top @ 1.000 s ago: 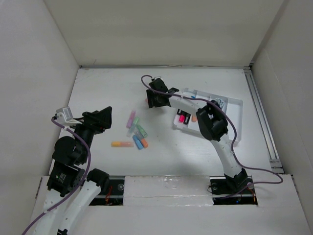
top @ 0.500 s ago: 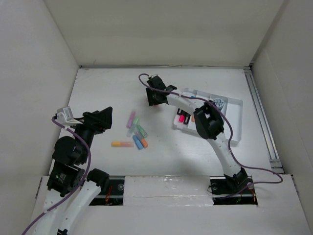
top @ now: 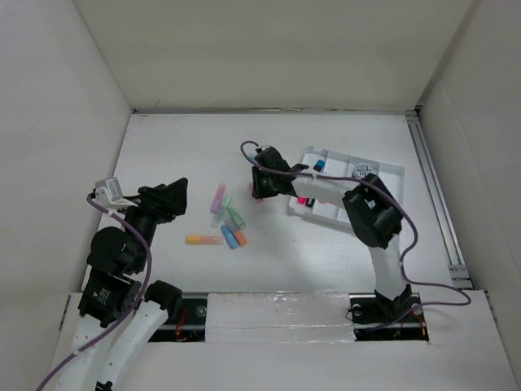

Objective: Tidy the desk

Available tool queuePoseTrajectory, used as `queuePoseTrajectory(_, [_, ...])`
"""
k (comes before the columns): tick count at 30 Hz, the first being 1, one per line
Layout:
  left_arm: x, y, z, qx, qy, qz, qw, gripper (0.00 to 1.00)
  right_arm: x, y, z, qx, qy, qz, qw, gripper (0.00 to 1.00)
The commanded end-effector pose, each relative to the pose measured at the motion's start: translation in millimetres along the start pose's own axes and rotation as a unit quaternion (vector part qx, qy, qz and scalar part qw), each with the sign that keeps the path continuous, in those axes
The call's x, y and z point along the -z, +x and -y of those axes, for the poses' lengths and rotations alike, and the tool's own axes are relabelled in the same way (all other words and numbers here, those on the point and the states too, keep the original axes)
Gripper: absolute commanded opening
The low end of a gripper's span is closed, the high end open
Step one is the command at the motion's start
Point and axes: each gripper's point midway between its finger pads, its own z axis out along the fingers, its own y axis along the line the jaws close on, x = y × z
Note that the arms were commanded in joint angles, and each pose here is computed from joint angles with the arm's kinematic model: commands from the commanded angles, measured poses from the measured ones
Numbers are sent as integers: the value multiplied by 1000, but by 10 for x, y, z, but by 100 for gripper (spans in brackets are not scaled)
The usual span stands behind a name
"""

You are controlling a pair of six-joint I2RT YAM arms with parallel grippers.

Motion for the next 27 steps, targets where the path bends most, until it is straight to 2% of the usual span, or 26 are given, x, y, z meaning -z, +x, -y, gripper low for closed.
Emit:
queuePoseTrajectory(1, [-10, -56, 77, -3, 20, 14, 1000, 72, 624, -497, -287, -83, -95, 99, 987, 11])
queuePoseTrajectory(2, [-8, -50, 72, -3, 20, 13, 1000, 72, 738, -540, -236, -116, -101, 111, 982, 11])
queuePoseTrajectory(3, [-5, -56, 75, -3, 21, 14, 1000, 72, 864, -730, -107, -142, -109, 149, 972, 11])
queuePoseTrajectory(4, [2, -59, 83, -2, 22, 14, 1000, 72, 1170, -884, -18, -163, -118, 185, 962, 11])
queuePoseTrajectory(5, [3, -60, 83, -2, 23, 15, 1000, 72, 1360, -907, 281, -204, -112, 213, 949, 11])
queuePoseTrajectory(6, [1, -54, 79, -2, 23, 14, 1000, 72, 1265, -735, 341, -217, -106, 200, 950, 11])
queuePoseTrajectory(7, [2, -55, 90, -2, 25, 14, 1000, 72, 1491, -875, 662, -248, -92, 236, 935, 12])
queuePoseTrajectory(8, [2, -51, 90, -2, 25, 13, 1000, 72, 1447, -672, 900, -277, -77, 230, 930, 12])
queuePoseTrajectory(10, [2, -48, 102, -2, 29, 12, 1000, 72, 1539, -629, 1313, -308, -71, 238, 919, 14])
queuePoseTrajectory(14, [-6, -37, 106, -3, 30, 10, 999, 72, 1548, -493, 1802, -344, -26, 243, 907, 17])
queuePoseTrajectory(17, [-17, -27, 96, -4, 27, 9, 1000, 72, 1532, -455, 1939, -357, -15, 240, 903, 26])
queuePoseTrajectory(21, [-23, -20, 100, -4, 28, 7, 1000, 72, 1657, -506, 2020, -367, 0, 259, 893, 56])
queuePoseTrajectory(24, [-23, -21, 107, -4, 30, 7, 1000, 72, 1714, -516, 1925, -354, 5, 270, 896, 65])
queuePoseTrajectory(26, [-21, -16, 106, -4, 30, 7, 1000, 72, 1765, -568, 1772, -335, -6, 278, 901, 65])
queuePoseTrajectory(27, [-22, -17, 105, -4, 29, 6, 1000, 72, 1759, -573, 1657, -323, -19, 274, 906, 59])
